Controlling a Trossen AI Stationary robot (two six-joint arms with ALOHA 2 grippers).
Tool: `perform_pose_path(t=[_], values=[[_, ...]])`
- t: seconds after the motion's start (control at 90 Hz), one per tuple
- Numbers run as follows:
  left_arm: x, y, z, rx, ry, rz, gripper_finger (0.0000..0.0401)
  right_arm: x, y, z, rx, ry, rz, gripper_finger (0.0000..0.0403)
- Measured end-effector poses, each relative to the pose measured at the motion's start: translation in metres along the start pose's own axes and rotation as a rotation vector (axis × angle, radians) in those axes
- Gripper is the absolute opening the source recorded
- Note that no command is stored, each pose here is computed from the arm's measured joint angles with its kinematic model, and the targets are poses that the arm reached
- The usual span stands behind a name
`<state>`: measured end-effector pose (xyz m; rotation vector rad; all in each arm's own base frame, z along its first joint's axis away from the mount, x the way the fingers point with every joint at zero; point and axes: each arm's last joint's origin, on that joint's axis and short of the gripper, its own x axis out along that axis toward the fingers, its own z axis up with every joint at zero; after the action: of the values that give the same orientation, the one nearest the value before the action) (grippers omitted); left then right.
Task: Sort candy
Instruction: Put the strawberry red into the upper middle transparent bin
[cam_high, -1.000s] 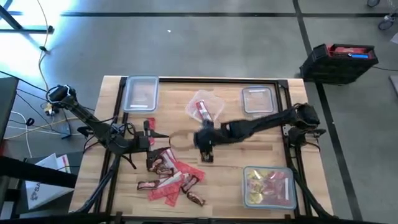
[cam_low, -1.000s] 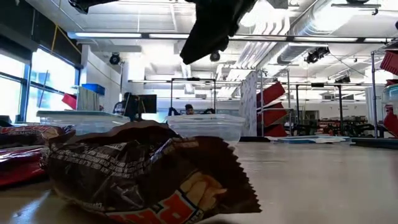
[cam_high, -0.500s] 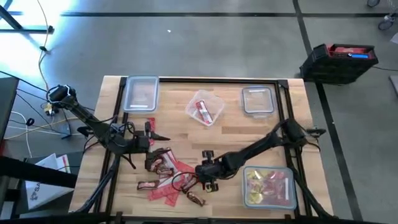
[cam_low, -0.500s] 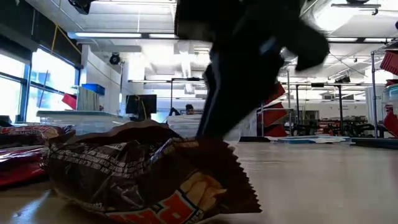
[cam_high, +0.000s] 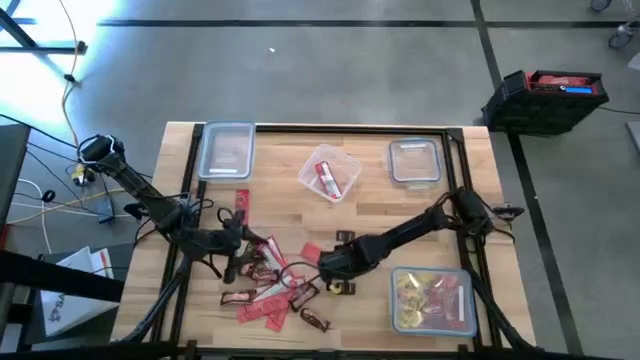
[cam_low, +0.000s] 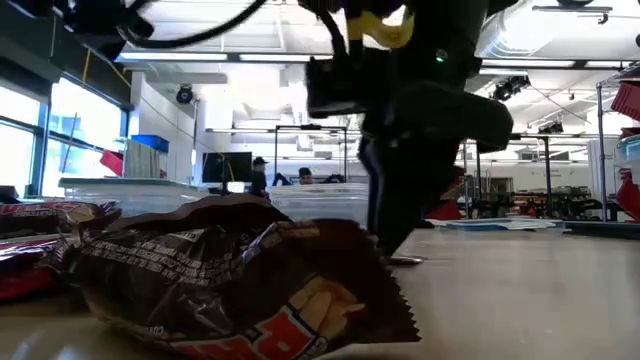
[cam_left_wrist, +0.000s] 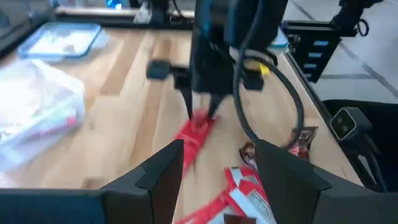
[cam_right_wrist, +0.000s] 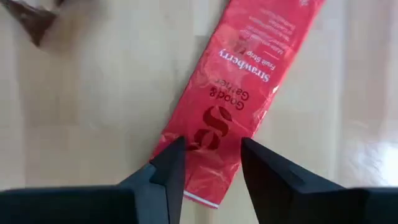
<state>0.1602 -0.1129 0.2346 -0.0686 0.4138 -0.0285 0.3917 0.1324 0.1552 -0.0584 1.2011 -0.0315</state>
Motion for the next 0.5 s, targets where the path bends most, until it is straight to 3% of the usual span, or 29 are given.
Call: perform_pose_path(t=[0.133, 0.256, 0.378, 0.5], values=[[0.000, 0.000, 0.000, -0.015, -0.001, 0.001, 0.0183, -0.021, 0.003, 0.034, -0.018, -0.331, 0.099, 0.0124], [0.000, 0.000, 0.000, -0.011, -0.006, 0.013, 0.0183, -0.017, 0.012, 0.053, -0.074, -0.549, 0.203, 0.0124], [0.000, 0.001, 0.001, -0.009, -0.016, 0.041, 0.0183, -0.003, 0.016, 0.063, -0.078, -0.668, 0.275, 0.0124], [0.000, 0.002, 0.001, -0.010, -0.027, 0.067, 0.0183, 0.031, 0.017, 0.059, -0.050, -0.643, 0.290, 0.0124]])
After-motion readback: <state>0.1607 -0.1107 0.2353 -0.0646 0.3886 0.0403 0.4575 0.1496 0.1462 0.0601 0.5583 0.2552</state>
